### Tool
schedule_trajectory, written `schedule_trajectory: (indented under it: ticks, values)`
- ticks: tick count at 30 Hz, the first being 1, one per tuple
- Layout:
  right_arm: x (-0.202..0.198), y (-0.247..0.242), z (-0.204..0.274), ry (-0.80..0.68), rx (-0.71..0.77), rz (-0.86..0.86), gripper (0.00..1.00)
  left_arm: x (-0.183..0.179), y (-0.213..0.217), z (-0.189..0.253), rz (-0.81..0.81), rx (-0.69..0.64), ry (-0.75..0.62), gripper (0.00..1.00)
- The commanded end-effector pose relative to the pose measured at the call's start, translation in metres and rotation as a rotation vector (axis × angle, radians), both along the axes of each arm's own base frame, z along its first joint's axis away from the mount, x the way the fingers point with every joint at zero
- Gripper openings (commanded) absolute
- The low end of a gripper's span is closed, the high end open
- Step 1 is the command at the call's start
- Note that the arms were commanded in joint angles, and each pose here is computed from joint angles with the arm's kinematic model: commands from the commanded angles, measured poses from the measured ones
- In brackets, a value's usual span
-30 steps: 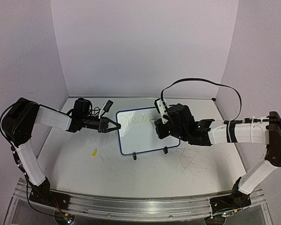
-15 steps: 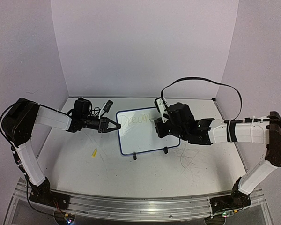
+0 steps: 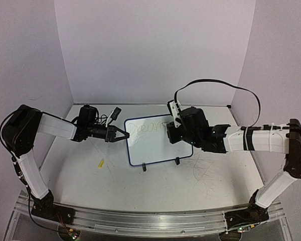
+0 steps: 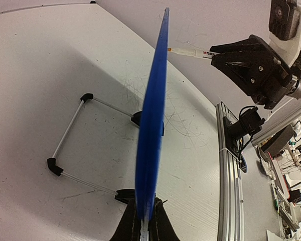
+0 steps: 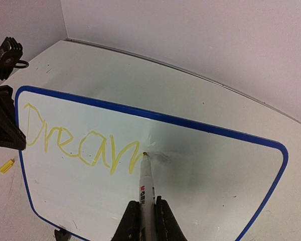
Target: Write a sentence on the whiteboard
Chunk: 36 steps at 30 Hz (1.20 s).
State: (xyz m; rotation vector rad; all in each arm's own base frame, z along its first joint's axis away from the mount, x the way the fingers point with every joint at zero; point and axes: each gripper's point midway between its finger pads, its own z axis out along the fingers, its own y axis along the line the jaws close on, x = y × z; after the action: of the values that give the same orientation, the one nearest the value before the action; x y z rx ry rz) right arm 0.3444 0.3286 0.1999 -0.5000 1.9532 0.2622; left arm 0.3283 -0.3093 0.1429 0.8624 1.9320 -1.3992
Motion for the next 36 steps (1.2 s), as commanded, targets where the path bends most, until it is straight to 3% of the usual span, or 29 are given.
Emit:
schedule_trajectory:
  ticks: [1, 21, 25, 30, 36]
  values:
    - [0.008, -0.011, 0.019, -0.035, 0.038, -0.068, 0.0, 0.006, -0.001, 0.016, 0.006, -0.004, -0.044, 0.0]
    - [-0.014, -0.019, -0.014, 0.063, -0.012, -0.016, 0.0, 0.005, -0.001, 0.015, 0.006, -0.003, -0.042, 0.0]
    - [-0.016, -0.028, 0.005, 0.029, 0.013, -0.033, 0.0, 0.006, -0.001, 0.014, 0.009, -0.001, -0.042, 0.0]
    - [-0.031, -0.03, 0.072, -0.114, 0.192, 0.053, 0.0, 0.007, -0.001, 0.014, 0.012, 0.001, -0.043, 0.0]
    - [-0.028, -0.021, 0.054, -0.084, 0.152, 0.103, 0.0, 0.007, 0.0, 0.016, 0.019, 0.002, -0.049, 0.0]
